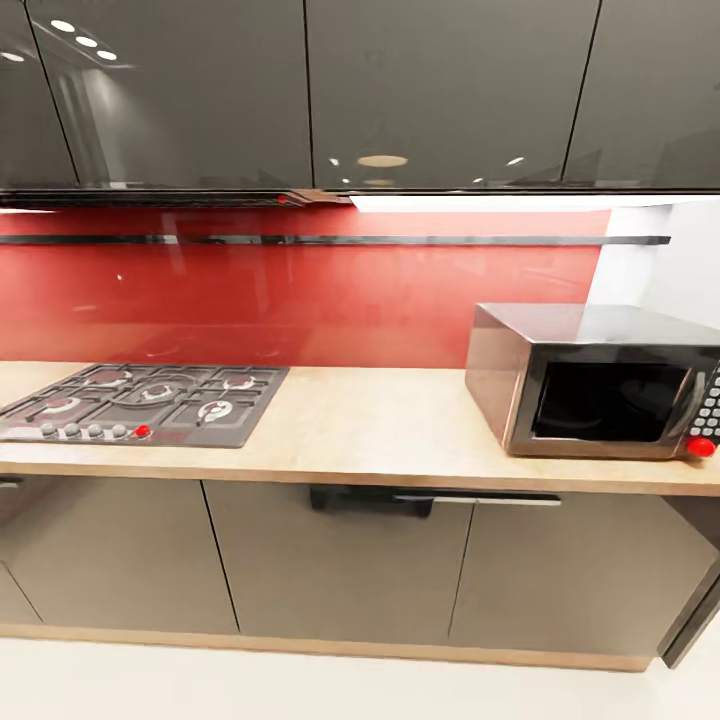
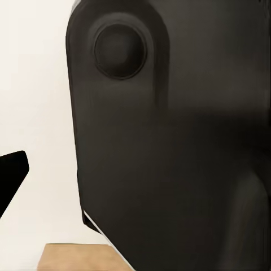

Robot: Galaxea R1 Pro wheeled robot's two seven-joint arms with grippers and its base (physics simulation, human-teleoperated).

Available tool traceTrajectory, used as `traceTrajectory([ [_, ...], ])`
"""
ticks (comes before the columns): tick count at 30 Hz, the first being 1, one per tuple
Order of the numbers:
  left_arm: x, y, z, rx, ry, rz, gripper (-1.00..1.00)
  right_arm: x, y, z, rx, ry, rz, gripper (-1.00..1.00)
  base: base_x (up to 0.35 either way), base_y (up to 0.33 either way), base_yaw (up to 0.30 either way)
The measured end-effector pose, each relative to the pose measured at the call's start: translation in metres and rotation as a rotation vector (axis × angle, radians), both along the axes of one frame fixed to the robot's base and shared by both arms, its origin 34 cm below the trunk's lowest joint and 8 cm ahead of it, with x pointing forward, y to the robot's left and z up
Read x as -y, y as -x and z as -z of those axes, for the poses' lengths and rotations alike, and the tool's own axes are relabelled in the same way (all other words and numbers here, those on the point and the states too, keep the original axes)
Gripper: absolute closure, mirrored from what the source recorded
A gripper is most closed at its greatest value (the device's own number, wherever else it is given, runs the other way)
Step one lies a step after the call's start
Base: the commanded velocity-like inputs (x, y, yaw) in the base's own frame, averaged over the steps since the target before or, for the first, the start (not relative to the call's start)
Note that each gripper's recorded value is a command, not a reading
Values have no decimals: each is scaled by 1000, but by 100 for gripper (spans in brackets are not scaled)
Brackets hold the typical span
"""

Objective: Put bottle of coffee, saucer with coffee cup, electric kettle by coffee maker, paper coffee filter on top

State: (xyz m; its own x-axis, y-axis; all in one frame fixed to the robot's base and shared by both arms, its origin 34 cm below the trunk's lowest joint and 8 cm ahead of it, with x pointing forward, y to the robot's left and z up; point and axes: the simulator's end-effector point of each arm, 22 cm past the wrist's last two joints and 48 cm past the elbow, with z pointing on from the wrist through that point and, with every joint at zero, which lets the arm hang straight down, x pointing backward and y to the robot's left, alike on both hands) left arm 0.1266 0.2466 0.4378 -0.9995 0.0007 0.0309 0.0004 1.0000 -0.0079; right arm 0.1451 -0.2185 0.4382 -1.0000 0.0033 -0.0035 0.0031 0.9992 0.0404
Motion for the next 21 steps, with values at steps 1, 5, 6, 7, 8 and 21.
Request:
traceTrajectory([
  [1, 0, 0, 0, 0, 0, 0, -100, 0, -1, 0, 3, 0, -1, -100, 0, 0, 272],
  [5, 2, 0, 0, -1, 6, -4, -100, 1, -8, 0, 17, 1, -4, -100, 0, 0, 273],
  [6, 3, 1, 0, -1, 7, -4, -100, 1, -9, 0, 17, 2, -4, -100, 0, 0, 271],
  [7, 3, 1, 0, -2, 9, -5, -100, 2, -9, 0, 18, 3, -5, -100, 0, 0, 270],
  [8, 4, 1, 0, -2, 11, -5, -100, 2, -9, 0, 19, 4, -5, -100, 0, 0, 270],
  [21, 1, 4, -7, -11, 8, -13, -100, 5, -12, -7, 23, 7, -5, -100, 0, 0, 262],
])
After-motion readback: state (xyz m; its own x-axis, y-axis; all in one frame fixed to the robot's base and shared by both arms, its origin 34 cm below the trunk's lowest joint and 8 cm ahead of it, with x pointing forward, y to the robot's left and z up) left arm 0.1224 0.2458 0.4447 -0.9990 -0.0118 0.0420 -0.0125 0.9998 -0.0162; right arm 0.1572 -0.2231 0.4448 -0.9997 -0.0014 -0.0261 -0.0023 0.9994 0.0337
